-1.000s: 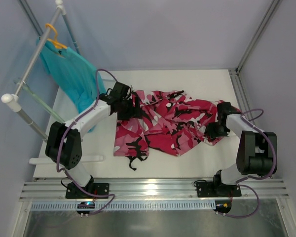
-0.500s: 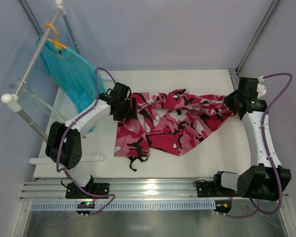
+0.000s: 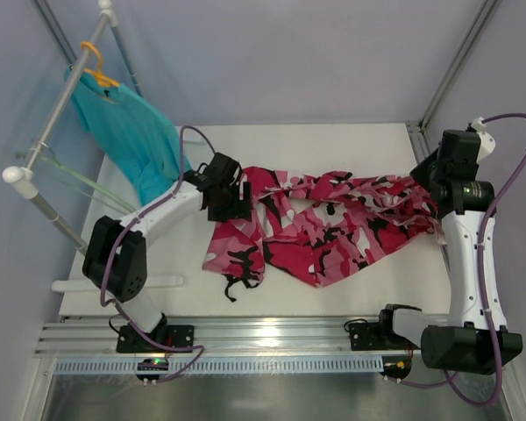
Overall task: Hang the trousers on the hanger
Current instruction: Fold the trousers
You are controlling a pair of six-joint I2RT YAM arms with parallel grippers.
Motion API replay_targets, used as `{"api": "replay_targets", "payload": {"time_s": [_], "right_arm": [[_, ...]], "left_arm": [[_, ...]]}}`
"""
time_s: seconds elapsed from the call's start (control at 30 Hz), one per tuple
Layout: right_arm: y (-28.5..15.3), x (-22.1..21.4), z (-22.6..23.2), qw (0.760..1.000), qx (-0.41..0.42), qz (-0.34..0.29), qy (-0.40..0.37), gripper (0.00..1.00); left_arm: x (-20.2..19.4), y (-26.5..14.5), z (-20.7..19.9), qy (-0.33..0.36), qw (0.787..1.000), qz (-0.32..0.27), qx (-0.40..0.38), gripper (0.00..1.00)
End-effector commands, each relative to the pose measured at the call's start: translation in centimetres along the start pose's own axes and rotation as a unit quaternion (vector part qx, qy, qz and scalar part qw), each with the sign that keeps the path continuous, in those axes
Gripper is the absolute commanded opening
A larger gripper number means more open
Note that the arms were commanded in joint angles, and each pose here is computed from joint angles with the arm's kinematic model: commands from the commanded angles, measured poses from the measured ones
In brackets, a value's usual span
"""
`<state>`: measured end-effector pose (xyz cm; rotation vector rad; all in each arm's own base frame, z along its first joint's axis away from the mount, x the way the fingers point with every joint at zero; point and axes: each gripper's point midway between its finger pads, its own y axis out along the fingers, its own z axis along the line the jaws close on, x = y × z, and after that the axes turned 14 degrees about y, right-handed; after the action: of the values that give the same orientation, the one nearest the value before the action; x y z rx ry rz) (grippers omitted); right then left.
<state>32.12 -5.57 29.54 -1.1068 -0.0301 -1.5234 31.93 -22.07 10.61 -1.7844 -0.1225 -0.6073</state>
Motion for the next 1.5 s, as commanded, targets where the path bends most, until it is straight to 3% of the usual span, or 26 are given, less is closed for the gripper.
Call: {"api": "replay_targets", "payload": {"time_s": [0.0,0.23,0.37,0.43,0.5,0.53,0.63,0.67,0.7,0.8,0.83,0.9,0.93,1.07,1.23,1.4,1.47], "right_arm": [[-2.0,3.0,1.9,0.998,0.041,-0.052,-0.007,0.04],[-1.0,1.8,1.6,0.998,0.05,-0.039,-0.01,0.04],[-0.5,1.1,1.3,0.998,0.051,-0.035,-0.013,0.04],[-0.6,1.1,1.3,0.998,0.054,-0.034,-0.012,0.04],[-0.5,1.0,1.3,0.998,0.055,-0.032,-0.013,0.04],[-0.5,1.0,1.1,0.998,0.051,-0.033,-0.017,0.04],[-0.7,1.2,0.6,0.998,0.042,-0.037,-0.023,0.04],[-0.8,1.5,0.4,0.998,0.037,-0.043,-0.023,0.04],[-1.0,1.7,0.1,0.998,0.031,-0.048,-0.021,0.04],[-1.3,2.3,-1.0,0.998,0.016,-0.053,-0.008,0.04],[-1.3,2.5,-1.5,0.999,0.011,-0.053,-0.005,0.04],[-1.5,2.5,-1.4,0.999,0.019,-0.051,-0.003,0.04],[-1.8,2.5,-1.3,0.998,0.024,-0.053,-0.002,0.04],[-1.9,1.5,-0.9,0.998,0.045,-0.033,0.005,0.04],[-1.9,-0.8,0.4,0.995,0.103,0.009,0.008,0.04],[-1.6,-1.7,-0.6,0.996,0.092,0.017,0.002,0.04],[-1.5,-0.9,-1.3,0.998,0.069,-0.003,-0.003,0.04]], "left_arm": [[-1.3,0.7,1.4,-0.022,0.999,0.012,0.033,0.77],[-1.6,4.1,1.6,-0.041,0.998,0.026,0.037,0.77],[-0.1,5.8,-0.5,-0.05,0.999,0.01,-0.02,0.74],[-0.1,6.5,-0.3,-0.054,0.998,0.019,-0.013,0.63],[1.3,6.4,-0.4,-0.048,0.999,0.014,-0.009,0.43],[1.0,6.4,-0.2,-0.046,0.999,0.029,0.0,0.24],[4.6,4.4,0.6,-0.014,0.999,0.003,0.036,0.0],[4.3,3.4,1.8,-0.004,0.997,0.018,0.07,0.0],[7.8,1.2,1.7,0.016,0.996,-0.023,0.082,0.0],[11.9,-2.9,3.6,0.043,0.987,-0.07,0.136,0.0],[15.5,-5.8,4.0,0.049,0.979,-0.124,0.152,0.0],[17.9,-7.3,5.0,0.05,0.972,-0.148,0.174,0.0],[20.7,-10.0,5.9,0.039,0.962,-0.193,0.19,0.0],[24.3,-10.5,8.8,0.024,0.947,-0.23,0.224,0.0],[28.1,-6.8,11.7,0.013,0.935,-0.287,0.207,0.0],[28.5,-2.1,13.3,-0.001,0.948,-0.265,0.175,0.0],[27.5,0.2,13.7,-0.006,0.958,-0.236,0.165,0.06]]}}
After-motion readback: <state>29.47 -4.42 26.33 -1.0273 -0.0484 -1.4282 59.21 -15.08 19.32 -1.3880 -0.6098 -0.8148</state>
